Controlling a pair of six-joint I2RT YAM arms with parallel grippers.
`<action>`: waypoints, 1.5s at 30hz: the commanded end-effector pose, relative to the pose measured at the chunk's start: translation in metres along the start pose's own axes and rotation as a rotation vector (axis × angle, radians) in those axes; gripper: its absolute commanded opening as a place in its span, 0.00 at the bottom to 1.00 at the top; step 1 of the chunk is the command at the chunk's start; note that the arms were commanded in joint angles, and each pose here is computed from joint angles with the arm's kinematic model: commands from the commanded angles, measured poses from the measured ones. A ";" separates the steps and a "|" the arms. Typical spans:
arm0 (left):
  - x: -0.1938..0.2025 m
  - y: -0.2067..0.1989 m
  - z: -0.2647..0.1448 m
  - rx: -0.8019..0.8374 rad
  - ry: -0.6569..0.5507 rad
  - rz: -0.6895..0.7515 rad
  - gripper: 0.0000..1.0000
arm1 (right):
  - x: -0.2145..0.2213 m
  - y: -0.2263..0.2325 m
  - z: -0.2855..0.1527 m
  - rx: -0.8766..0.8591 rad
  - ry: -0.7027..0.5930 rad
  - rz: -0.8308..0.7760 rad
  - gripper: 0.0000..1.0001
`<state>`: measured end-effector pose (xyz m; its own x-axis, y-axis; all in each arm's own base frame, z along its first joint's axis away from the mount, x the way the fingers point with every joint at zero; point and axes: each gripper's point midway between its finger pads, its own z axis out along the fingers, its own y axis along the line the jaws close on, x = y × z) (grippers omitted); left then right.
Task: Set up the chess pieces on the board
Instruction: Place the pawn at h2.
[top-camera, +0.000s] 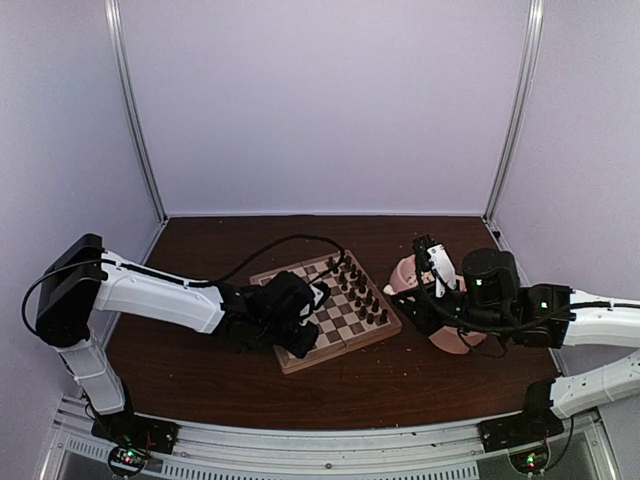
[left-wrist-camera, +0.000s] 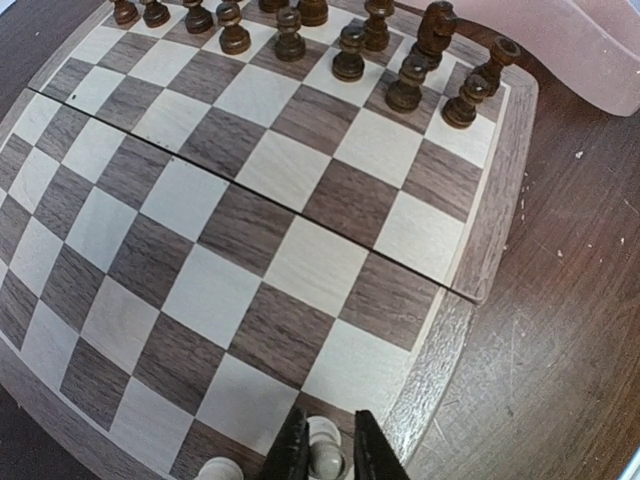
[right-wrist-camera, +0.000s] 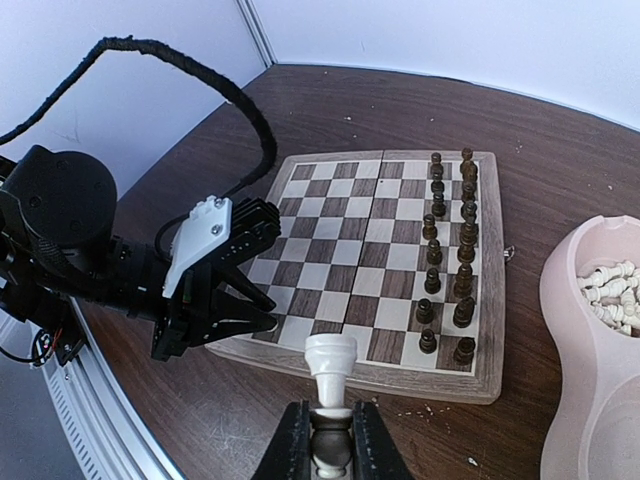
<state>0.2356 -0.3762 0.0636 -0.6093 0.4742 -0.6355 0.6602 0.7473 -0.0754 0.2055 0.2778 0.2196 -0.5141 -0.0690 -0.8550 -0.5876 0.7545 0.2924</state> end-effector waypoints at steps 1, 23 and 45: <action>-0.001 0.000 -0.006 0.008 -0.010 -0.012 0.20 | -0.007 0.002 -0.001 -0.013 -0.025 0.011 0.00; 0.007 0.002 -0.001 -0.011 0.022 -0.018 0.13 | -0.007 0.002 -0.003 -0.016 -0.028 0.014 0.00; 0.009 -0.001 -0.007 -0.011 0.034 -0.016 0.30 | -0.002 0.002 0.001 -0.016 -0.016 0.013 0.00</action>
<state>0.2297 -0.3686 0.0559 -0.6400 0.4801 -0.5999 0.6438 0.7613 -0.0776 0.2048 0.2784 0.2197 -0.5159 -0.0691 -0.8539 -0.5903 0.7510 0.2959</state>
